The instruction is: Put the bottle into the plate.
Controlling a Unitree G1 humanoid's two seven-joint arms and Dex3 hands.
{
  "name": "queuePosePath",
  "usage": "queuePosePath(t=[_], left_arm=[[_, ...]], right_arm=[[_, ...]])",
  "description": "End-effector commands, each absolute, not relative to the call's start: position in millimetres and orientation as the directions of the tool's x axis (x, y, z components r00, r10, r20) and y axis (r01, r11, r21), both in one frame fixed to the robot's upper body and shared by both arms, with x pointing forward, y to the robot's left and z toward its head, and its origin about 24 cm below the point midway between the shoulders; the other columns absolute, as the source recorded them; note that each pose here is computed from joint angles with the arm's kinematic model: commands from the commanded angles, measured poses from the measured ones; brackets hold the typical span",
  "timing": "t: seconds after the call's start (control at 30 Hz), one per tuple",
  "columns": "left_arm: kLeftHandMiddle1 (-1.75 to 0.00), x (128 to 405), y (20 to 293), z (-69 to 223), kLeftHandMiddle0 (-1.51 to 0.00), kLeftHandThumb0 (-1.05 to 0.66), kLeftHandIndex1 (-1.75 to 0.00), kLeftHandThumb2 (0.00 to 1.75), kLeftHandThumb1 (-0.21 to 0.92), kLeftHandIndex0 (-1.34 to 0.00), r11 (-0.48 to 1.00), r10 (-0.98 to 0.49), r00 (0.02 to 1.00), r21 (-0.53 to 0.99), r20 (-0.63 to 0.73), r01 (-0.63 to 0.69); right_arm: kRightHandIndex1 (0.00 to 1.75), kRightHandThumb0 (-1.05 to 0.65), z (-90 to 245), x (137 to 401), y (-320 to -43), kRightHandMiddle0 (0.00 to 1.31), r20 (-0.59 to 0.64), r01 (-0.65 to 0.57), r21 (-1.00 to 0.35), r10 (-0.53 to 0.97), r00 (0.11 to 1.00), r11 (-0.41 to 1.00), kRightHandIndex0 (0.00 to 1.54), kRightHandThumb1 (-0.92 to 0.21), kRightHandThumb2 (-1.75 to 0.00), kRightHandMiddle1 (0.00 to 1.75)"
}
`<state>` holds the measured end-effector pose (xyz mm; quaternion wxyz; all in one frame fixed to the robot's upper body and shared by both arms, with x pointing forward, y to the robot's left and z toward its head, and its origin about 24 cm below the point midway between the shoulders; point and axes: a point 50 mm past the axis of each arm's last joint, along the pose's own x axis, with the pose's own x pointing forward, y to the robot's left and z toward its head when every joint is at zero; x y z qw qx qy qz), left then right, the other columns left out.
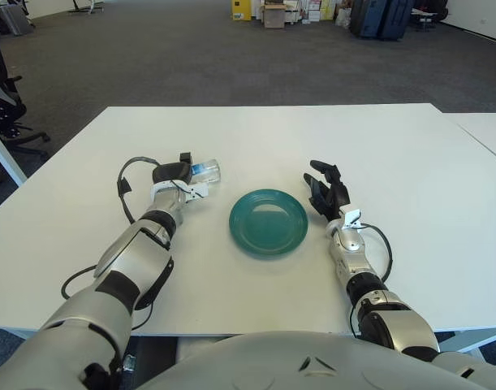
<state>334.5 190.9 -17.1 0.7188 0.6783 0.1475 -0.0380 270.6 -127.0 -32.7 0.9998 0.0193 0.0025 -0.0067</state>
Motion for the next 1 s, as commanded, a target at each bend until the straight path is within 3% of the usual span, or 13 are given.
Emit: queuePosePath(t=[0.0, 0.37, 0.6, 0.97], left_arm=[[-1.75, 333, 197, -17, -0.91, -0.41, -1.74, 1.03, 0.54, -0.44, 0.068, 0.150, 0.958, 0.970, -0.243, 0.235], [-1.75, 342, 195, -2, -0.97, -0.42, -1.75, 1.10, 0.48, -0.48, 0.061, 0.116, 0.982, 0.988, -0.147, 0.141], [-1.75, 358, 177, 57, -1.06, -0.44, -1.75, 1.18, 0.42, -0.53, 0.087, -0.018, 0.988, 0.984, 0.155, -0.153], [-1.75, 331, 159, 109, -1.13, -0.44, -1.75, 1.20, 0.40, -0.54, 0.214, -0.155, 0.911, 0.914, 0.382, -0.346]], right_arm=[[0.01, -0.66, -64, 243, -131, 0.12, -0.154, 0.044, 0.037, -0.038, 0.987, 0.998, 0.56, -0.92, -0.67, 0.92], [0.00, -0.66, -64, 243, -130, 0.11, -0.161, 0.047, 0.028, -0.042, 0.986, 0.999, 0.55, -0.92, -0.69, 0.92], [0.00, -0.67, -65, 242, -131, 0.11, -0.157, 0.056, 0.018, -0.052, 0.986, 0.998, 0.54, -0.92, -0.71, 0.93], [0.00, -0.71, -66, 242, -130, 0.11, -0.168, 0.055, 0.001, -0.054, 0.984, 0.998, 0.53, -0.92, -0.73, 0.95]])
